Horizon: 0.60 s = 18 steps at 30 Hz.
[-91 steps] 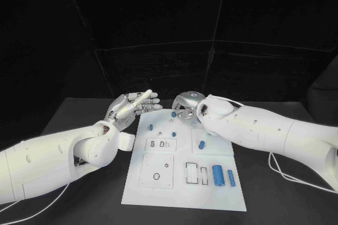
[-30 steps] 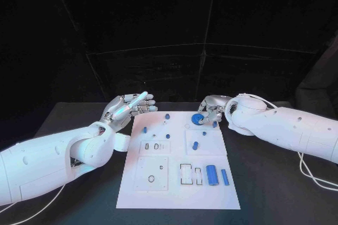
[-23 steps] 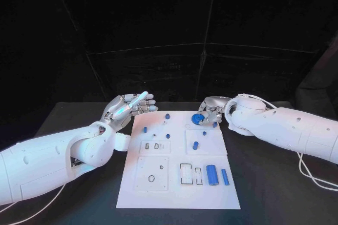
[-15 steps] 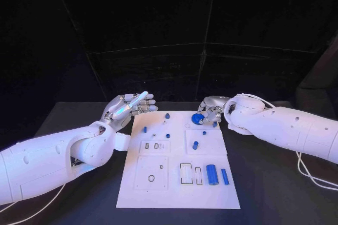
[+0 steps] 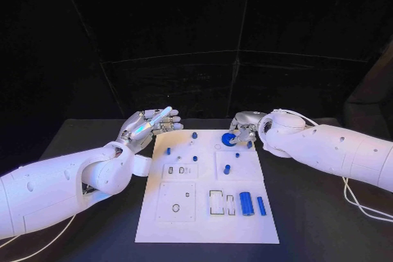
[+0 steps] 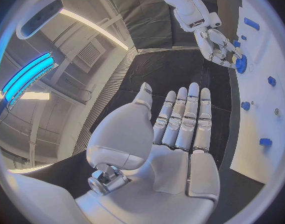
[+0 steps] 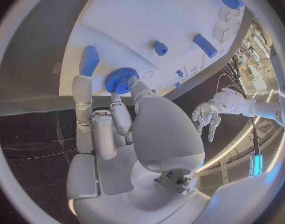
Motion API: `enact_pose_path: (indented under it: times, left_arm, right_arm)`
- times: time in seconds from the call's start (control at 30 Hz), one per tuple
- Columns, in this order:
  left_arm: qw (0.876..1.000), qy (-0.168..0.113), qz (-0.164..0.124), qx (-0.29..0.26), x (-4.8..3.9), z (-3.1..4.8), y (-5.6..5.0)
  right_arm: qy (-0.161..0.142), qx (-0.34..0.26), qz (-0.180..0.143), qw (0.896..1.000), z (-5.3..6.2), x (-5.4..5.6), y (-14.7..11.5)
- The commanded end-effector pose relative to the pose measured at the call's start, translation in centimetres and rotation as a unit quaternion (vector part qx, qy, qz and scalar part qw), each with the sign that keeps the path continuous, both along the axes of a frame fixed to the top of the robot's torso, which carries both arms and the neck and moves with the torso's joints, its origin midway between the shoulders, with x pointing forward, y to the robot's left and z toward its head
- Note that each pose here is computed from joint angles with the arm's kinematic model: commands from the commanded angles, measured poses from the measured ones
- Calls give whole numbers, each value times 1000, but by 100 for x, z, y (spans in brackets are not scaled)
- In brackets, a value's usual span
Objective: Assemble the parts on the task board
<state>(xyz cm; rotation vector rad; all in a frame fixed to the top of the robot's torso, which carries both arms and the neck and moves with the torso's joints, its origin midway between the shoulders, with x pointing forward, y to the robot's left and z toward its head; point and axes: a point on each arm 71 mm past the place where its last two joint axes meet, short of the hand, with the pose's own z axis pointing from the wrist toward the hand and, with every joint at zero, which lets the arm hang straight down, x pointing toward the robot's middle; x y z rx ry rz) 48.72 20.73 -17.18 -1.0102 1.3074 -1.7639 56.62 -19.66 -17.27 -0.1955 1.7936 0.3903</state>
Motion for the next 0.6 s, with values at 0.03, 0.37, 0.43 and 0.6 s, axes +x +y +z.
enact_pose_path:
  times: [0.03,0.37,0.43,0.6]
  left_arm:
    - [1000,-4,-9,-2,-7,11,-19]
    - [1000,-4,-8,-1,-8,10,-7]
    - [1000,-4,-8,-1,-8,10,-4]
    - [1000,-3,-8,-1,-9,10,-7]
  right_arm:
    - [-30,-23,-1,999,6,4,7]
    - [-87,-4,9,996,93,-95,97]
    - [-97,5,18,995,120,-145,154]
    - [-122,16,49,991,182,-265,341]
